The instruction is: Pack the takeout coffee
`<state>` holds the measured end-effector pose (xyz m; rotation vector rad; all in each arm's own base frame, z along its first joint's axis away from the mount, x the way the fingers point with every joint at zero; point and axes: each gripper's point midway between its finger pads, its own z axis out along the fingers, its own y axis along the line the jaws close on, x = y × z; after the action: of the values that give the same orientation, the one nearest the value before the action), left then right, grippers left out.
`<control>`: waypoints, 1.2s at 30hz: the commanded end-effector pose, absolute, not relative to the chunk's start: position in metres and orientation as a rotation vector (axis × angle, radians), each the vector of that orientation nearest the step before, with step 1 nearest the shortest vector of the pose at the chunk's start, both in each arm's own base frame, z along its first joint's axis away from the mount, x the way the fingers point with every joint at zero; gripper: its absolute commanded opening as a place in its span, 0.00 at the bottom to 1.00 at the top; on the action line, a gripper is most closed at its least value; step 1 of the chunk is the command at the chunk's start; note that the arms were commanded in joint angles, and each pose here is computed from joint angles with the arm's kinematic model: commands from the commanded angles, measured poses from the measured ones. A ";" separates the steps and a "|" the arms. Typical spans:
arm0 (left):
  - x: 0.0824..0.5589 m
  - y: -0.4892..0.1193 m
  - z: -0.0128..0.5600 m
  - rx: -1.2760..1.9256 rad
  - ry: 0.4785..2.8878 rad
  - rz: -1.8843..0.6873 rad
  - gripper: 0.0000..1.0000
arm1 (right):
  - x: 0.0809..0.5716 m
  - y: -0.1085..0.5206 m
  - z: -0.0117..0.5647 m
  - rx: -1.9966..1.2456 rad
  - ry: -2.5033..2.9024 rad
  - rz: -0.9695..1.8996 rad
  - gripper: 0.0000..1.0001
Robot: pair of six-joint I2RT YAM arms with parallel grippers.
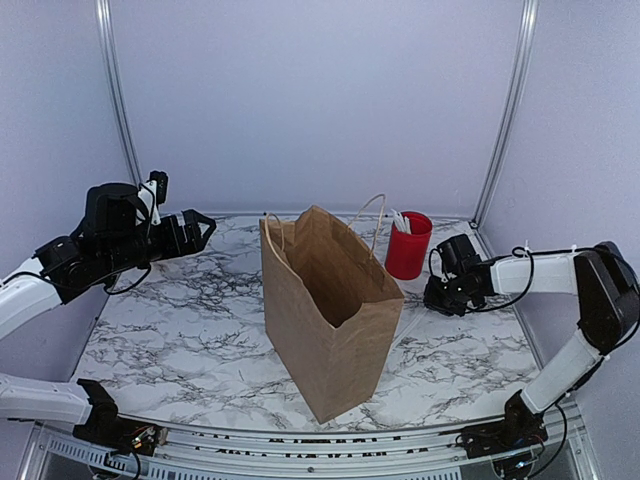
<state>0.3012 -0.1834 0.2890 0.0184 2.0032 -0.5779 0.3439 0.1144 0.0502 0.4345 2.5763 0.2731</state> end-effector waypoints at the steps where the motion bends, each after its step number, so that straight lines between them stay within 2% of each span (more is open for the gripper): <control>1: 0.297 -0.171 0.282 0.018 2.017 -0.517 0.99 | 0.356 0.108 0.048 0.482 2.527 0.242 0.22; 17: 0.296 -0.168 0.273 0.025 2.028 -0.489 0.99 | 0.369 0.113 0.025 0.413 2.584 0.105 0.27; 30: 0.295 -0.168 0.271 0.040 2.032 -0.481 0.99 | 0.380 0.129 0.075 0.376 2.474 0.116 0.28; 36: 0.296 -0.169 0.271 0.047 2.034 -0.482 0.99 | 0.377 0.130 0.051 0.359 2.544 0.068 0.28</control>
<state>0.2967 -0.1733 0.2719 0.0385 2.0327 -0.5029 0.3780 0.1277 0.0604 0.3807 2.5097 0.1136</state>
